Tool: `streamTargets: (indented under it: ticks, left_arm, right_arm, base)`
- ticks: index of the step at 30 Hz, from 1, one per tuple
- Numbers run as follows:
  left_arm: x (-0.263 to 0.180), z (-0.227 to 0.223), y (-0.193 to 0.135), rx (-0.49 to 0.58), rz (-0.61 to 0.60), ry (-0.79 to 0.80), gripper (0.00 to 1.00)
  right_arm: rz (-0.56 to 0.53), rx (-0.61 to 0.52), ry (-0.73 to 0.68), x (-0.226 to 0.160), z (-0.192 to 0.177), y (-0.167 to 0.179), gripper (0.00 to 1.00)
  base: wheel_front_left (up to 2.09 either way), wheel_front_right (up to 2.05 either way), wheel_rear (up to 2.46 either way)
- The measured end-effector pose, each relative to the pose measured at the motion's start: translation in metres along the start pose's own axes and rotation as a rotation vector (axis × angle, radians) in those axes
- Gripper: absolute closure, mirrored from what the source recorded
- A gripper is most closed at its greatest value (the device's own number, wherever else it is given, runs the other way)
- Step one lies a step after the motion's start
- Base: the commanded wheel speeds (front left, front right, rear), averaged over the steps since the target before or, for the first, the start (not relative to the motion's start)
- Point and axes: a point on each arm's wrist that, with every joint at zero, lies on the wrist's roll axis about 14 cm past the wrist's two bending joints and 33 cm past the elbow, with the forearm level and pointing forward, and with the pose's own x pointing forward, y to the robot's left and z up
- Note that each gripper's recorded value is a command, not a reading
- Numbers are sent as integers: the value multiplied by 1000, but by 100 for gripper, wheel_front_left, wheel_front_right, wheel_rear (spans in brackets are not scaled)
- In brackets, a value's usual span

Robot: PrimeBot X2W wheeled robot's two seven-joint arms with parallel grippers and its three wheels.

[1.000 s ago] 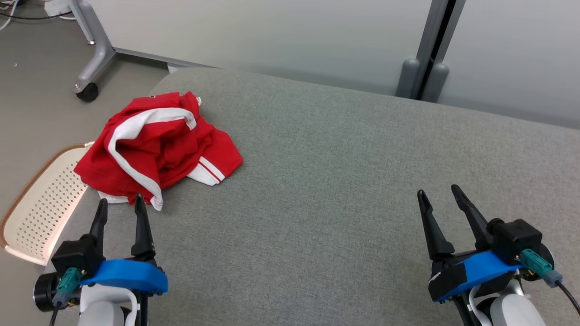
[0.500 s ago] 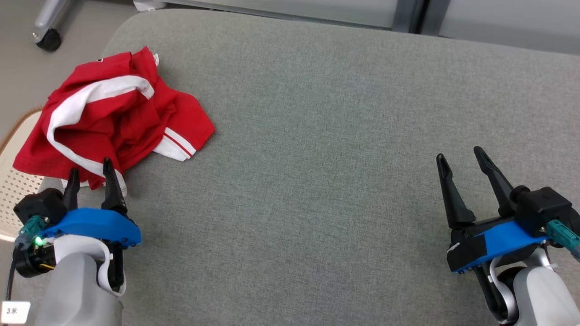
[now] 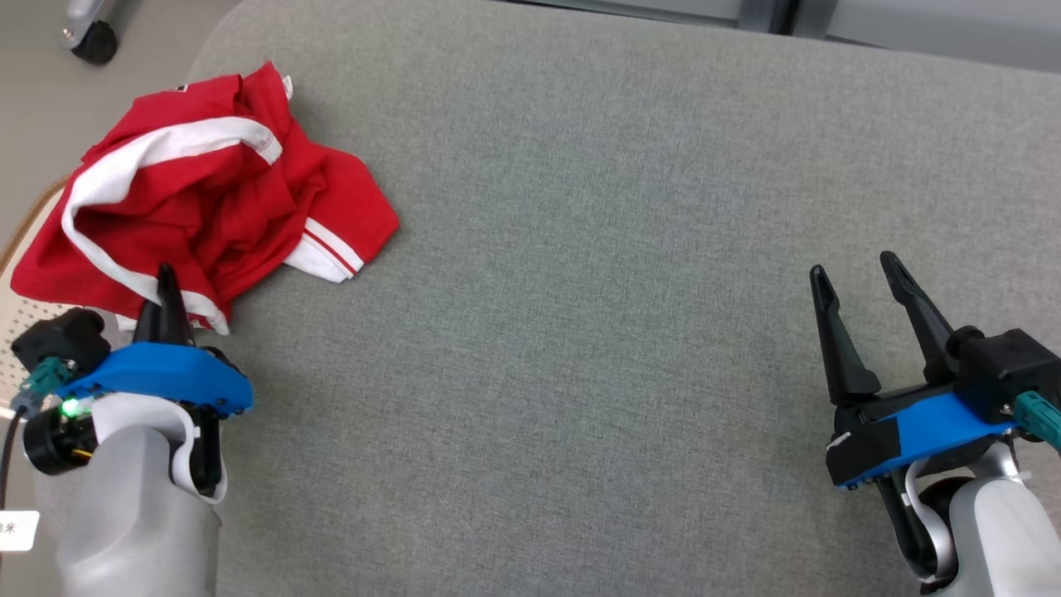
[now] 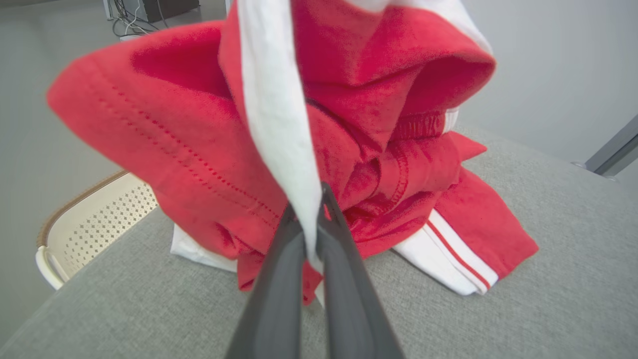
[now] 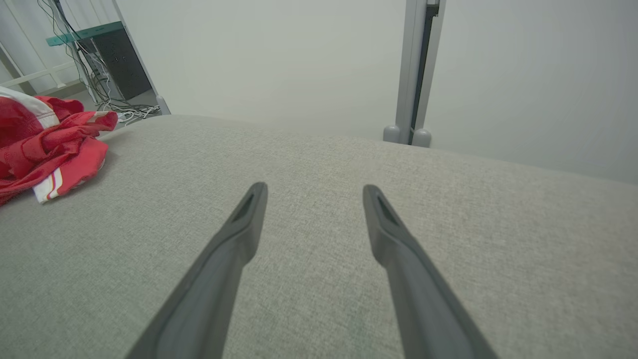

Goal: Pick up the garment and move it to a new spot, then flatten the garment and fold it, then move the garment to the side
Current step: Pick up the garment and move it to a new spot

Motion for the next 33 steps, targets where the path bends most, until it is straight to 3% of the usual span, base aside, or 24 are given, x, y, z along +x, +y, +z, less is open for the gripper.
streamTargets:
  ticks: [10,20,25,33]
  left_arm:
    - [-31,68,-4,36,-54,-250,100]
    - [-67,93,-52,53,-205,-358,100]
    - [-79,93,-107,77,-360,-358,100]
    - [-98,52,-237,87,-724,-227,100]
  right_arm:
    - [-5,-8,-82,-20,35,12,0]
    - [-63,-20,-123,-55,56,6,0]
    - [-123,-18,-138,-72,61,-10,0]
    - [-274,1,-133,-100,54,-57,0]
  base:
    - [0,0,0]
    - [0,0,0]
    - [0,0,0]
    - [0,0,0]
